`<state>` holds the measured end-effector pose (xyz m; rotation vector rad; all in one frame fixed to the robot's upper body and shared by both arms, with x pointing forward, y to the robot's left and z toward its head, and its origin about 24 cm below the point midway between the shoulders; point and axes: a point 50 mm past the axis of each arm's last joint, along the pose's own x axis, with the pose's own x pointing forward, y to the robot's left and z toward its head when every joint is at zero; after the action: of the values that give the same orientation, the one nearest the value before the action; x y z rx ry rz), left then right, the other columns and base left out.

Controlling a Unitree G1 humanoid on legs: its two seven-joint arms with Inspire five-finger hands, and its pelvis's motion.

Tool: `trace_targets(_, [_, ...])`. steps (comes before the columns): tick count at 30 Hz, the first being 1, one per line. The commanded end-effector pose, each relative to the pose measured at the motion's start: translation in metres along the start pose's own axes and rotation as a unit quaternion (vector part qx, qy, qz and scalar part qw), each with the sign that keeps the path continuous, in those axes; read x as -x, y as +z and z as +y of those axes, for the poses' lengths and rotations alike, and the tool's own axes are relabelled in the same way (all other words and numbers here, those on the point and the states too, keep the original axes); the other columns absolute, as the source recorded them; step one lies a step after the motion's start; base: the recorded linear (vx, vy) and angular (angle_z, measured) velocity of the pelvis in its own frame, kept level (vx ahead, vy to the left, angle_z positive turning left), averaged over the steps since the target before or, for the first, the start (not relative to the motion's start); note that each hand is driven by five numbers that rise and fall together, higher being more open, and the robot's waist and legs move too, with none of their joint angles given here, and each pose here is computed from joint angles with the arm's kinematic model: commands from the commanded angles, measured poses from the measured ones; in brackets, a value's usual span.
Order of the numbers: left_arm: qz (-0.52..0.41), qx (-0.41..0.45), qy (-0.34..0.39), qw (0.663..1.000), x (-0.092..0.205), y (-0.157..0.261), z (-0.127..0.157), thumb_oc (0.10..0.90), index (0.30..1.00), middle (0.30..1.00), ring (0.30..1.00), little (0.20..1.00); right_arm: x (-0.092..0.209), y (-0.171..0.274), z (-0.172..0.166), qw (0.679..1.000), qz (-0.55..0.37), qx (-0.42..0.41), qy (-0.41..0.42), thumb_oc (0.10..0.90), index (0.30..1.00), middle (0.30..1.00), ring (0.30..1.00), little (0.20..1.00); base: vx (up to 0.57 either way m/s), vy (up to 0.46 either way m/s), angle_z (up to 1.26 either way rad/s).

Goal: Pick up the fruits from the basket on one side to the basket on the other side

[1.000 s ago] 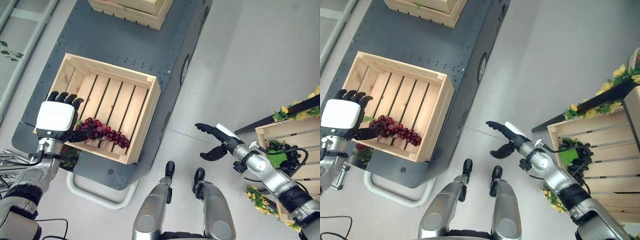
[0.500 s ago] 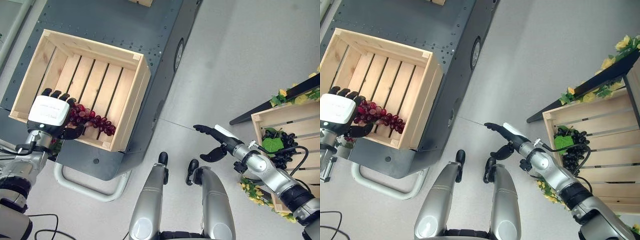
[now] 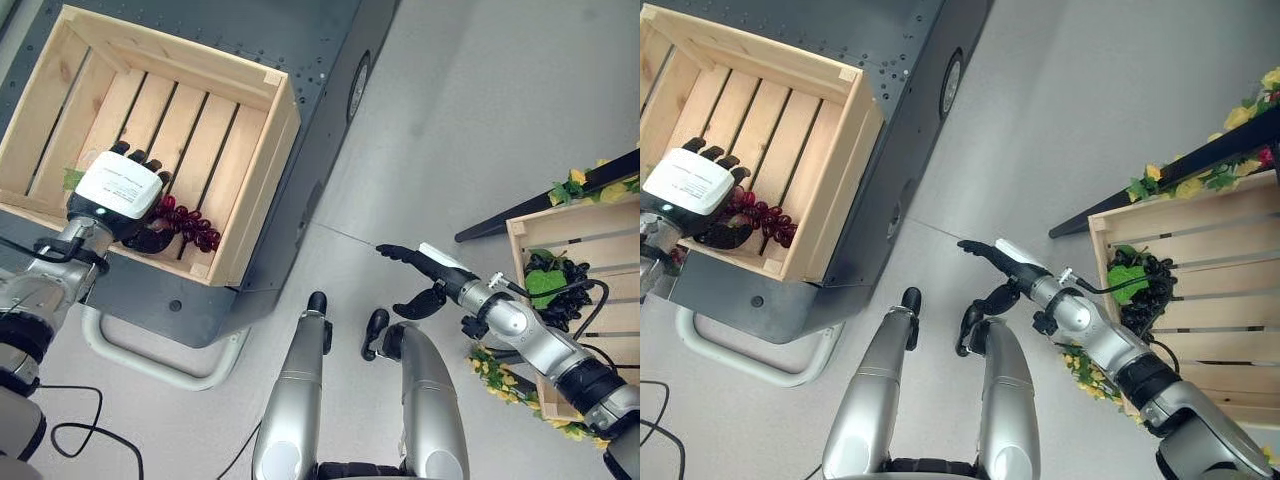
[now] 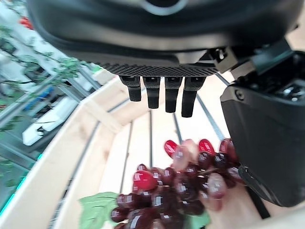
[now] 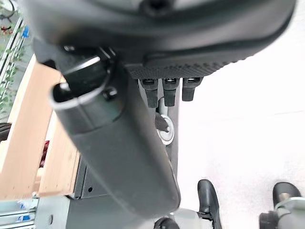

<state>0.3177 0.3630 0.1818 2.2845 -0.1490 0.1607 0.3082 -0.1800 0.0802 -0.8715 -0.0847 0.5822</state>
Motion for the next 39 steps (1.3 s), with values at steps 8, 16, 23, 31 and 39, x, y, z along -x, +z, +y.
trace_targets(8, [0.051, -0.115, -0.002, 0.992, -0.011, -0.064, 0.049, 0.8, 0.9, 0.9, 0.9, 0.9, -0.001, 0.034, -0.015, 0.993, -0.106, -0.027, -0.046, 0.8, 0.9, 0.9, 0.9, 0.9, 0.0, 0.001, 0.03])
trace_targets(16, [0.042, -0.162, -0.023, 0.986, -0.029, -0.069, 0.075, 0.8, 0.9, 0.9, 0.9, 0.9, -0.005, 0.04, -0.015, 0.991, -0.123, -0.031, -0.05, 0.8, 0.9, 0.9, 0.9, 0.9, 0.0, 0.0, 0.02])
trace_targets(23, [0.023, -0.198, -0.041, 0.979, -0.036, -0.066, 0.085, 0.8, 0.9, 0.9, 0.9, 0.9, -0.003, 0.039, -0.017, 0.989, -0.127, -0.042, -0.064, 0.8, 0.9, 0.9, 0.9, 0.9, 0.0, 0.0, 0.0])
trace_targets(31, [0.021, -0.209, -0.074, 0.975, -0.039, -0.065, 0.086, 0.646, 0.669, 0.669, 0.669, 0.669, 0.0, 0.04, -0.02, 0.988, -0.13, -0.038, -0.078, 0.8, 0.9, 0.9, 0.9, 0.9, 0.0, 0.0, 0.0])
trace_targets(39, [0.033, -0.192, -0.068, 0.978, -0.036, -0.069, 0.084, 0.4, 0.3, 0.3, 0.3, 0.3, 0.001, 0.038, -0.022, 0.986, -0.132, -0.044, -0.091, 0.8, 0.9, 0.9, 0.9, 0.9, 0.0, 0.0, 0.0])
